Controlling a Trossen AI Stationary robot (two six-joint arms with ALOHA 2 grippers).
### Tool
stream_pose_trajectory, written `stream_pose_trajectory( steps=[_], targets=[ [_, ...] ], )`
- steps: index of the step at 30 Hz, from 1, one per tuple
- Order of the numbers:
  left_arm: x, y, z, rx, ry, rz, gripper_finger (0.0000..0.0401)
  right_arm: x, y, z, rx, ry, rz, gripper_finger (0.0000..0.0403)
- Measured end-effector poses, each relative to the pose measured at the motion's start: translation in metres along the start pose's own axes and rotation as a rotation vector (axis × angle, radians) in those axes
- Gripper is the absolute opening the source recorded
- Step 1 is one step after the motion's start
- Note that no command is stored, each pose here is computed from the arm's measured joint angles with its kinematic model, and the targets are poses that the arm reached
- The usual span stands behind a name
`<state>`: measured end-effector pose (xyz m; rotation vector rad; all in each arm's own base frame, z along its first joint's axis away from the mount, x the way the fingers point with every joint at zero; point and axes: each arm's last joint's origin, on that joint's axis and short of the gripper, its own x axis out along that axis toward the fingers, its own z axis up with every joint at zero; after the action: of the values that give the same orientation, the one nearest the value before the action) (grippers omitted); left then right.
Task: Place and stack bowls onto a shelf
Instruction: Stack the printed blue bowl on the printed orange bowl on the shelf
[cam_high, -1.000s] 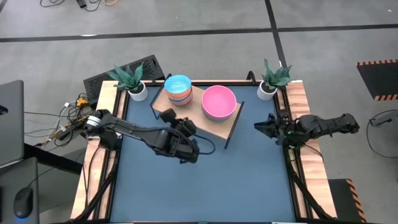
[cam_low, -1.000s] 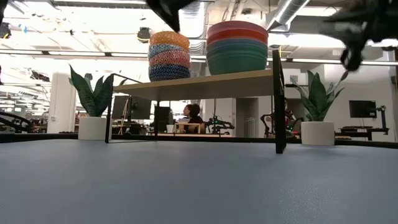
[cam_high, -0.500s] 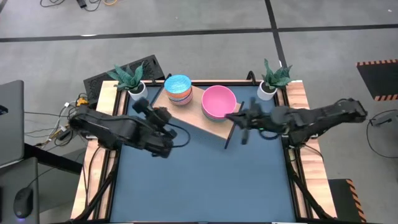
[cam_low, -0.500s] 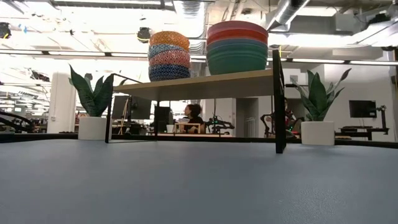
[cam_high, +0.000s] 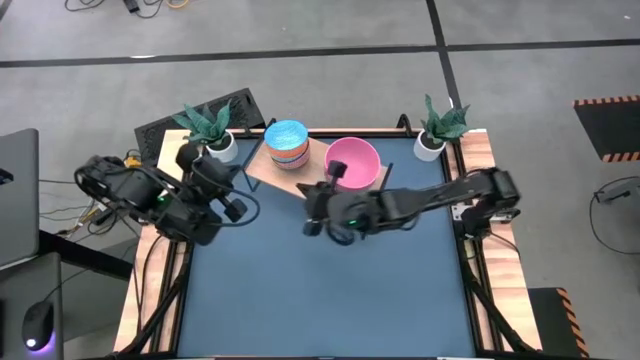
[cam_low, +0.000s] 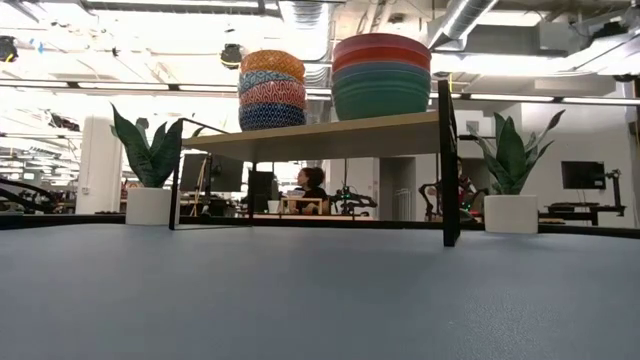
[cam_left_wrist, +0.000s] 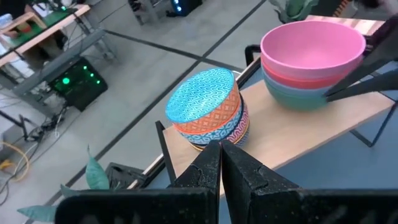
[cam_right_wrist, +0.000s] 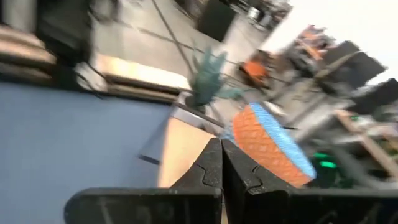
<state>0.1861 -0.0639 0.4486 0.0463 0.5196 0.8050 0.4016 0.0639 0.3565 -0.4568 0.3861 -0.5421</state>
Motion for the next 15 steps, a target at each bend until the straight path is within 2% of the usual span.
stream_pose_trajectory(
  steps=[6, 9, 12, 15],
  targets=[
    [-0.008, 0.004, -0.001, 0.033, -0.015, -0.035, 0.0000, 0.029, 0.038, 0.008, -0.188, 0.093, -0.142, 0.0017],
    [-0.011, 0.003, -0.002, 0.051, -0.019, -0.048, 0.0000, 0.042, 0.055, 0.008, -0.223, 0.135, -0.230, 0.0017],
    [-0.013, 0.002, -0.003, 0.073, -0.023, -0.063, 0.0000, 0.053, 0.071, 0.002, -0.253, 0.181, -0.317, 0.0017],
    [-0.017, 0.000, -0.005, 0.099, -0.024, -0.085, 0.0000, 0.065, 0.086, -0.010, -0.344, 0.240, -0.376, 0.0017]
  ],
)
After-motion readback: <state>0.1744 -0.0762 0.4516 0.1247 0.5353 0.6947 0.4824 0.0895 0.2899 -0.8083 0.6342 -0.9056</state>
